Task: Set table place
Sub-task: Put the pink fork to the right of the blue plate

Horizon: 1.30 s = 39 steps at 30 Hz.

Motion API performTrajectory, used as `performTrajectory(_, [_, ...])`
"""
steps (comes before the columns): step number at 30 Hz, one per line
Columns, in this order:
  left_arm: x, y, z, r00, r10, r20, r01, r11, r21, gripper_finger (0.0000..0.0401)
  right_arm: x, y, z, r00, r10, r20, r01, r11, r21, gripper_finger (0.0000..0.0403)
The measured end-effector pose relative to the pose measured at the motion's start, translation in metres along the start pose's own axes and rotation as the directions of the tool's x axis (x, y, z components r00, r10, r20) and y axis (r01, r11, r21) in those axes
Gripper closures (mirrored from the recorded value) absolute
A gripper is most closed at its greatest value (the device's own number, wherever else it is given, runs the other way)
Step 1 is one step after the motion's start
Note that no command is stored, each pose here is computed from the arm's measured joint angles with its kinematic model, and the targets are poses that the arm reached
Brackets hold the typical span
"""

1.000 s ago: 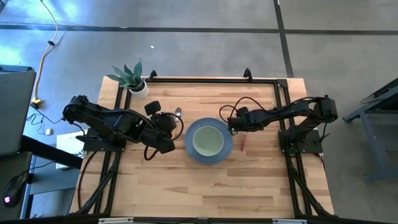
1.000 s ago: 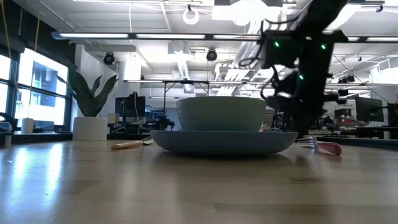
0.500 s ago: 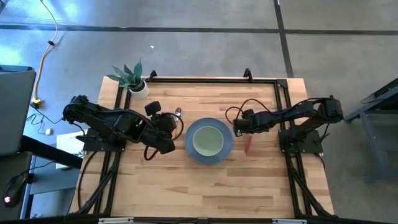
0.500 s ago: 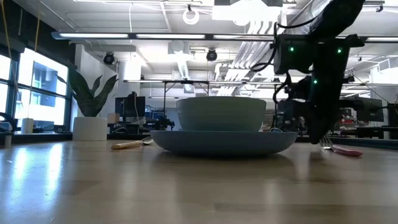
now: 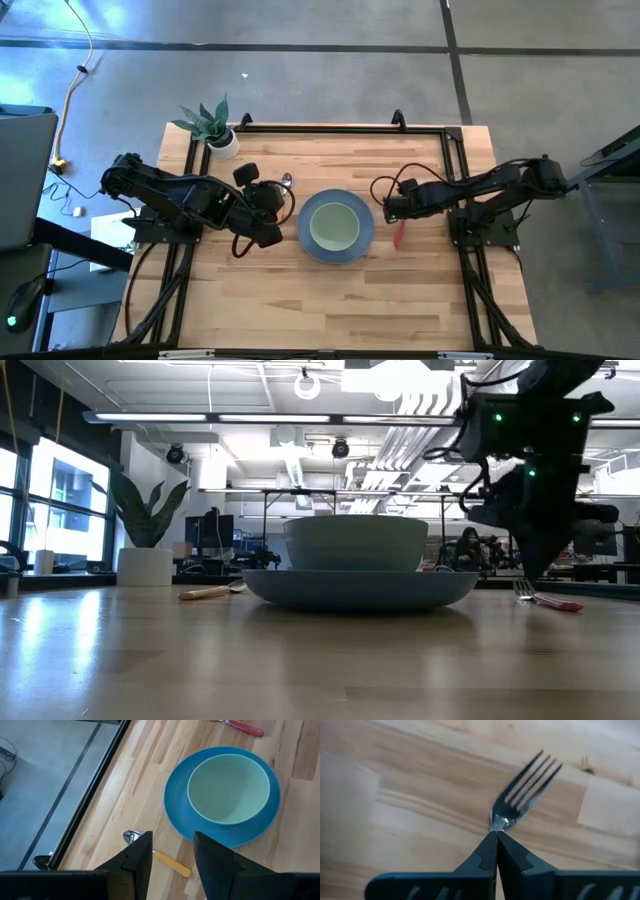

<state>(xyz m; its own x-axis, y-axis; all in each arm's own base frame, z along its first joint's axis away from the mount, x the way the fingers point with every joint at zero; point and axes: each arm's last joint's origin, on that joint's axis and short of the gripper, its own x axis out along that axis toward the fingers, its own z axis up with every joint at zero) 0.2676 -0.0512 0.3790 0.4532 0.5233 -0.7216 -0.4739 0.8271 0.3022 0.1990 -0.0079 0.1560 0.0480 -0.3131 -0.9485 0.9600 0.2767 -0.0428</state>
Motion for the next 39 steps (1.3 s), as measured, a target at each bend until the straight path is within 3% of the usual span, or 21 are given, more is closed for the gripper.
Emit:
performTrajectory(8, [0.0,0.0,0.0,1.0,-0.002,0.002,0.002,1.0,-0.002,0.0272,0.014,-0.006,-0.007,1.0,-0.013,0.009,0.013,1.0,0.018,0.0403])
performTrajectory(20, [0.0,0.0,0.0,1.0,-0.008,-0.001,0.008,1.0,-0.002,0.0272,0.029,-0.009,-0.007,0.997,0.054,0.051,-0.057,0.996,0.064,0.0403])
performTrajectory(25, [0.0,0.0,0.0,1.0,-0.008,0.0,0.008,1.0,-0.002,0.0272,0.027,-0.001,-0.007,0.99,0.128,0.06,-0.132,0.989,0.065,0.0403])
performTrajectory(39, [0.0,0.0,0.0,1.0,-0.006,0.001,0.006,1.0,-0.001,0.0272,0.02,0.009,-0.028,0.976,0.217,0.024,-0.217,0.976,-0.021,0.0403])
